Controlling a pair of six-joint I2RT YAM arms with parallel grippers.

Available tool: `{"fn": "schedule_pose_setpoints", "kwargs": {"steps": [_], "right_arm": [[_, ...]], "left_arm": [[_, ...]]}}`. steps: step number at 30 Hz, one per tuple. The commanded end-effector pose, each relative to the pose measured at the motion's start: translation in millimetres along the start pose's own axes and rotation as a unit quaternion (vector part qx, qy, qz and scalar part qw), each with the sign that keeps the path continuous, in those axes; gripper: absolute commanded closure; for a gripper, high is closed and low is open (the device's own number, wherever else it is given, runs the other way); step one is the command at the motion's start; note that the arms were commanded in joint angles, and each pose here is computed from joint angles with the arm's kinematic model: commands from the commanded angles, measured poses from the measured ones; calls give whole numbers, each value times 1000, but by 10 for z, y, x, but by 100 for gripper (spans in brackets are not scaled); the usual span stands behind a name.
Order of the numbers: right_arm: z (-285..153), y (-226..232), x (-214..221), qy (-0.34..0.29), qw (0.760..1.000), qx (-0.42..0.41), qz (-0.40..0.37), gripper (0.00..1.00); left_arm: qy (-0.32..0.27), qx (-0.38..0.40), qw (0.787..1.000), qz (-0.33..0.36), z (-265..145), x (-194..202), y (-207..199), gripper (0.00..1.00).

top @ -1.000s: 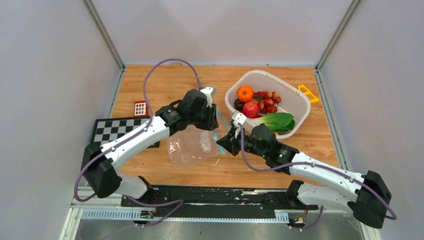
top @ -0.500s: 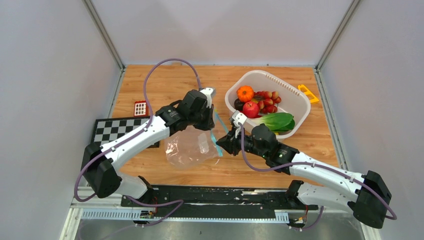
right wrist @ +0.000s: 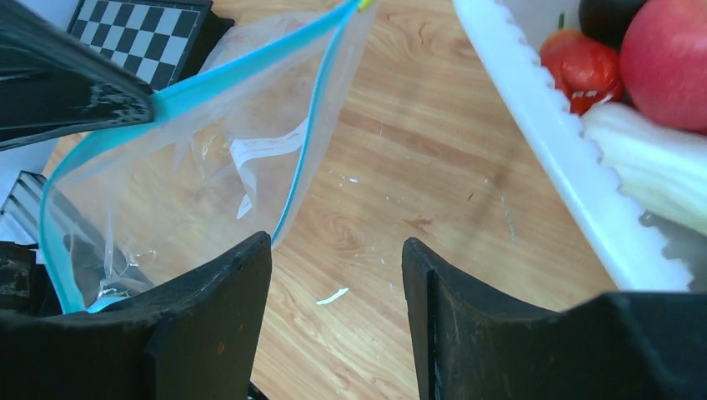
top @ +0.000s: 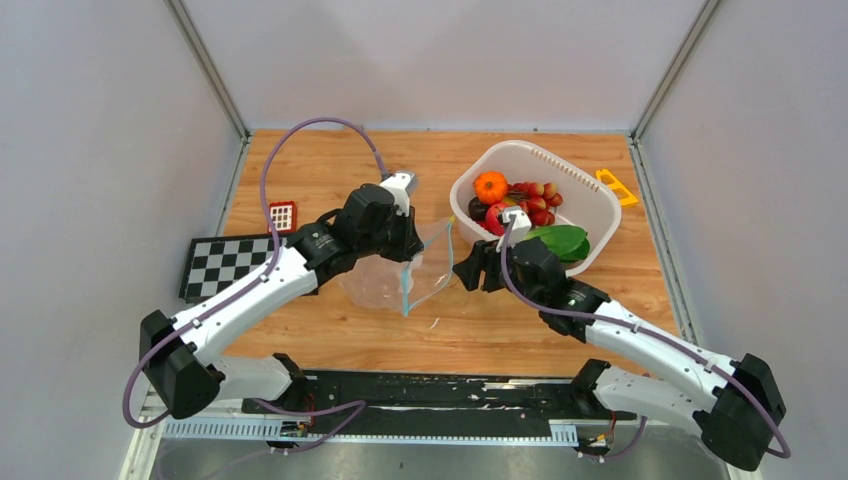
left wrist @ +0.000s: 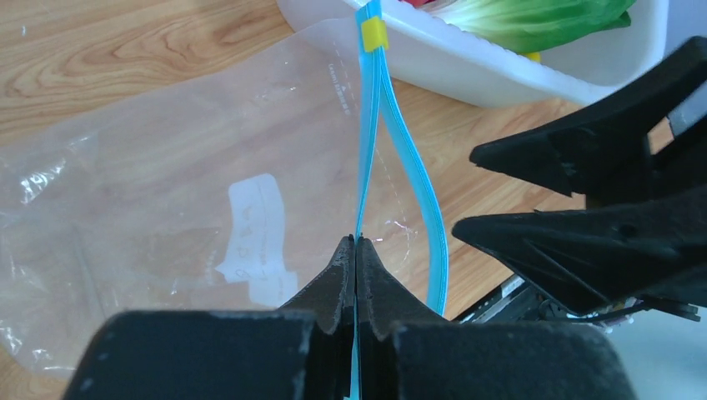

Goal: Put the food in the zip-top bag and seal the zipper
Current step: Open the zipper of the food storage bag.

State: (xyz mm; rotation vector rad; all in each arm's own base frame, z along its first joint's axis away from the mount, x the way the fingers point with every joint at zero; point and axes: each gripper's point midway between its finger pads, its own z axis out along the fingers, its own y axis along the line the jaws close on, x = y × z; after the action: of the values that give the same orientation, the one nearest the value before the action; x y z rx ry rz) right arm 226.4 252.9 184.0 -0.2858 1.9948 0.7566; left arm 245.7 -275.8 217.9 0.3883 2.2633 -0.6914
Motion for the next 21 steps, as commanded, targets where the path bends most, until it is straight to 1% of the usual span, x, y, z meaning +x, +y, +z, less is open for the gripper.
{"fn": "schedule_pose_setpoints", "kwargs": {"steps": [1,3,5,8,10,13,15,19,21], "right_arm": [[70,192,-33,12,996,-36,86,41],[130,254,-28,16,994,-47,101,41],[188,323,19,35,992,-60,107,41],[251,357,0,41,991,-60,114,44],[294,286,30,40,991,-41,123,50],[331,229,78,48,990,-33,132,54],[353,282,9,38,989,-49,136,55],[339,399,-81,33,987,-75,138,54],[335,405,-133,22,986,-76,144,49]], "left_arm": [[-37,18,999,9,-75,-144,-81,100],[-35,23,999,9,-76,-134,-97,100],[-33,26,999,8,-72,-122,-105,100],[-33,25,999,8,-79,-113,-100,100],[-36,27,999,7,-91,-118,-103,100],[-40,27,999,8,-113,-124,-98,100],[-40,25,999,9,-115,-119,-90,100],[-39,17,999,7,-99,-95,-52,100],[-38,14,999,9,-103,-94,-42,100]]}}
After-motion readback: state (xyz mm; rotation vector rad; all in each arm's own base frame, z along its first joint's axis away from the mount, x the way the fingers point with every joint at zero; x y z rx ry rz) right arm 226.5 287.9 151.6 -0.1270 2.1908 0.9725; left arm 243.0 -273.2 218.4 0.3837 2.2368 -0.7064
